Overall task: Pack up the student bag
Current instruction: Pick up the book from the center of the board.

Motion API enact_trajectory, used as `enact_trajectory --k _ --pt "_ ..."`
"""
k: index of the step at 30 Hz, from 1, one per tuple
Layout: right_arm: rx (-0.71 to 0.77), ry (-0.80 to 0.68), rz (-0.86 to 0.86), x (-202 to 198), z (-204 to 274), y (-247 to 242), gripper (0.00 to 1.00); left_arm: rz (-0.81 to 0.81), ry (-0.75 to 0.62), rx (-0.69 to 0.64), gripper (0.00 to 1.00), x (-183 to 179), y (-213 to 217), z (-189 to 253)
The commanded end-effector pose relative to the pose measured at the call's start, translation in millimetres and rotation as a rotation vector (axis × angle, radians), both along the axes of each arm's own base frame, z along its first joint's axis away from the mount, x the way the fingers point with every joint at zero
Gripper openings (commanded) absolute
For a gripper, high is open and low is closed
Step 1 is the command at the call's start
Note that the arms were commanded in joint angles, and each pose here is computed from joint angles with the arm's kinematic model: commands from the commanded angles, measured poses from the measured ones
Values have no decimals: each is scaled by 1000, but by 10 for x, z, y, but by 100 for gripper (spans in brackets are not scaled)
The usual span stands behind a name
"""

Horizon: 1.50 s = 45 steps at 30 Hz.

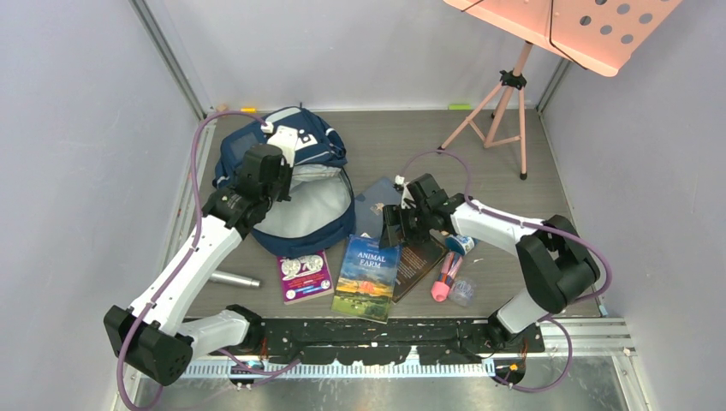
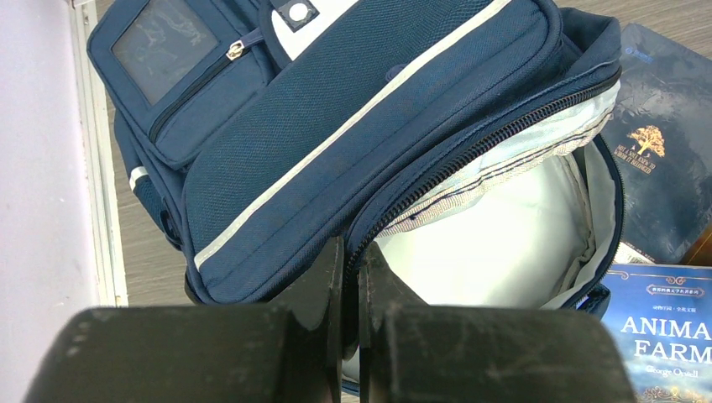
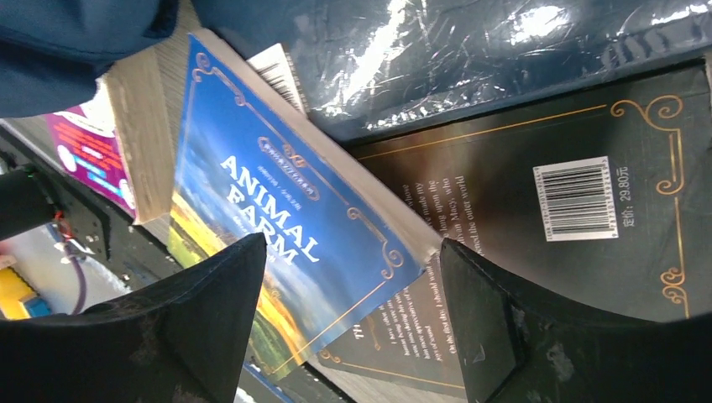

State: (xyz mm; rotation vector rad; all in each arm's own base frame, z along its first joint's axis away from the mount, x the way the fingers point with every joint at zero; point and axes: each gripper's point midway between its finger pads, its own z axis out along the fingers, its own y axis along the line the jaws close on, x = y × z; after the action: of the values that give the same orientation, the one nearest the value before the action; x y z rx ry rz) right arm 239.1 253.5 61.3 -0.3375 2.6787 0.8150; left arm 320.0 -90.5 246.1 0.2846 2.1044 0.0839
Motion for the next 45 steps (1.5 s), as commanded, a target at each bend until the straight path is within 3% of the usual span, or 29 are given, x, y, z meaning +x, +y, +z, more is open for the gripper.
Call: enact_trajectory --k 1,8,18,27,32,37,42,44,45 --pt "-48 -49 48 49 -106 -52 81 34 -87 -40 0 105 21 216" --pt "-50 -34 71 45 -172 -27 80 27 -79 -36 0 115 5 187" --pt "59 62 147 -233 -142 91 66 25 -73 -31 0 122 2 164" --pt "139 94 91 -248 -129 196 46 26 -73 -31 0 123 5 162" --pt "163 87 65 -209 -107 235 19 25 -74 -30 0 123 4 165" --pt "230 51 17 -131 80 310 2 25 -75 -30 0 120 6 167" --pt "296 -34 -7 -67 420 336 0 12 -70 -31 0 121 -15 165" --pt "319 -87 -20 -41 627 316 0 -19 -63 -45 10 108 -72 159" --pt "322 -112 -28 -24 699 302 0 -43 -61 -56 23 99 -116 160"
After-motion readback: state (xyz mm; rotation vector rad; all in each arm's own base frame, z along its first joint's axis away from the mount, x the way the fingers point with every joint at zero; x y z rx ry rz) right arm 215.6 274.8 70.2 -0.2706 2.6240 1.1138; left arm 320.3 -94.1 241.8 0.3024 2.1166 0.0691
